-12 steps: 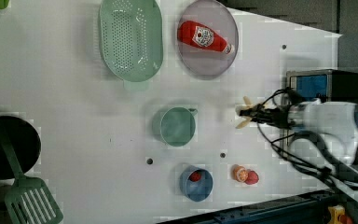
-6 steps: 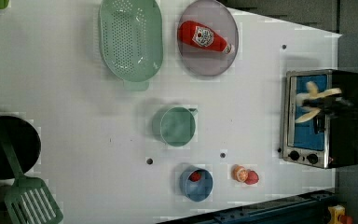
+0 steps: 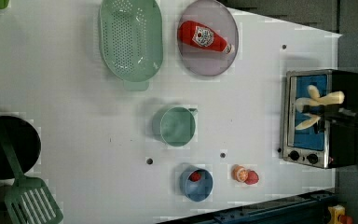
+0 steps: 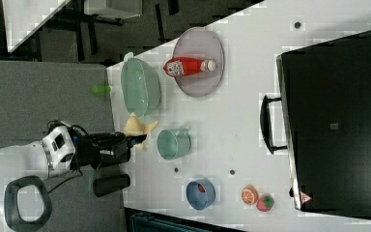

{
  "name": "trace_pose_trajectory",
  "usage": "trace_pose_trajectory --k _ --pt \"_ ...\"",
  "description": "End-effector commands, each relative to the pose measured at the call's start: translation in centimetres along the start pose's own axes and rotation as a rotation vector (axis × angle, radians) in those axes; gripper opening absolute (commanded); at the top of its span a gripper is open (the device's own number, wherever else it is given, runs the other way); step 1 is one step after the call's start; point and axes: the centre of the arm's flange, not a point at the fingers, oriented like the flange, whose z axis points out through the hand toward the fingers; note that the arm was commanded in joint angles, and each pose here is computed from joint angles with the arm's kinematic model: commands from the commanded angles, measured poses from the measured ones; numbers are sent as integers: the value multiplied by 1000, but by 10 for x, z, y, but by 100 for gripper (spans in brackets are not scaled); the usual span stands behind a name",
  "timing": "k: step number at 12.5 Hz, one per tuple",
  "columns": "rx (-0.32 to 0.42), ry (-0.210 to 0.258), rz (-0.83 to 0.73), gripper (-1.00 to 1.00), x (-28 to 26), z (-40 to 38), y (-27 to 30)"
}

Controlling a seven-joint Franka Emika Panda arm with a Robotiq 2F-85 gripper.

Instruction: Pick Banana and place it in mug.

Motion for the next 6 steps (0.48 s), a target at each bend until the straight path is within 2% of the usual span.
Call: trace_pose_trajectory --k 1,3,6 --pt "-33 -88 -201 -42 -43 33 -90" --pt "-43 -102 -194 -42 -60 41 -117" --pt "-72 -131 -53 -42 -85 61 -151"
